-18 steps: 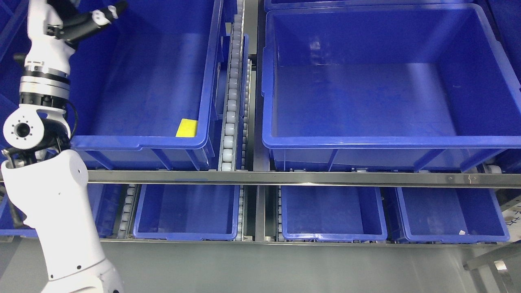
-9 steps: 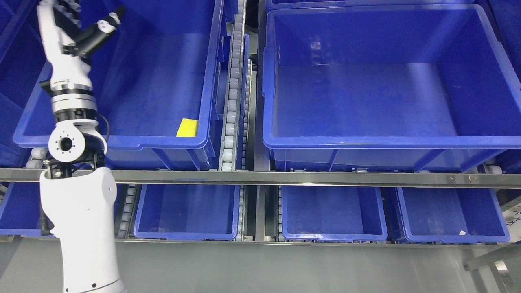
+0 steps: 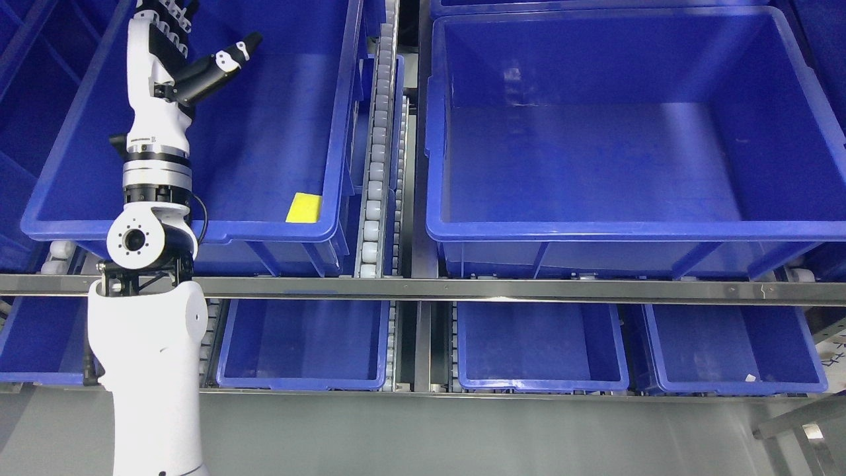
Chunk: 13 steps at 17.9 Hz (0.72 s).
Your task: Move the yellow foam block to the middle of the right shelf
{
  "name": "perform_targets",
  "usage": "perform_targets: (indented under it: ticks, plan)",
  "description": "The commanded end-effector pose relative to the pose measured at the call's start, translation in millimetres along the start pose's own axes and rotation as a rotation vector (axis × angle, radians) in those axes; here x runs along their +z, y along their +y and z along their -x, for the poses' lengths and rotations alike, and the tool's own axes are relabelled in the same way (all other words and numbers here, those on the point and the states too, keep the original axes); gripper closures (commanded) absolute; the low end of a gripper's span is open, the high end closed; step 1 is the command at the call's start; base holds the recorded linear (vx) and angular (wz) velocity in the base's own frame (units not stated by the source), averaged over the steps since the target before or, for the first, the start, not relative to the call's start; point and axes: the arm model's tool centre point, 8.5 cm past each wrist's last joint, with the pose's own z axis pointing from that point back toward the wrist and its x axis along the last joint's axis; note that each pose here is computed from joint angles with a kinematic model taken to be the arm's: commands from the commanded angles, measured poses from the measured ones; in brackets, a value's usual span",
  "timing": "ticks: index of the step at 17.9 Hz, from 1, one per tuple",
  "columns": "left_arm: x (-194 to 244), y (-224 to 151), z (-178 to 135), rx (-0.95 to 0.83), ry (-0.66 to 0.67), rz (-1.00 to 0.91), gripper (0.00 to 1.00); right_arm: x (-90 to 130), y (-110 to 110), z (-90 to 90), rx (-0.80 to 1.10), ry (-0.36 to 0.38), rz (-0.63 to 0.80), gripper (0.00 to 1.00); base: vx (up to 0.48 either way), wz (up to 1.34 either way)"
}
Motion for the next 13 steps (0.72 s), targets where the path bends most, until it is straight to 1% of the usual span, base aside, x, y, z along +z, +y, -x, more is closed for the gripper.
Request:
perform_targets:
  ticks: [1,3,5,13]
  plan:
    - [22.2,-5.4,-0.6,-0.015,0.001,0.030,0.00,-0.6,-11.1,-9.2,0.001,-0.024,0.017,0.00,0.000,0.00]
    - [38.1,3.3,3.3,-0.044,0.016,0.032,0.00,-0.6,-11.1,-9.1,0.001,-0.023,0.017,0.00,0.000,0.00]
    - [47.1,6.2,0.6,-0.050,0.011,0.028,0.00,-0.6,-11.1,-9.1,0.002,-0.023,0.017,0.00,0.000,0.00]
    - [47.7,7.6,-1.1,-0.047,0.006,0.021,0.00,-0.6,-11.1,-9.2,0.001,-0.024,0.017,0.00,0.000,0.00]
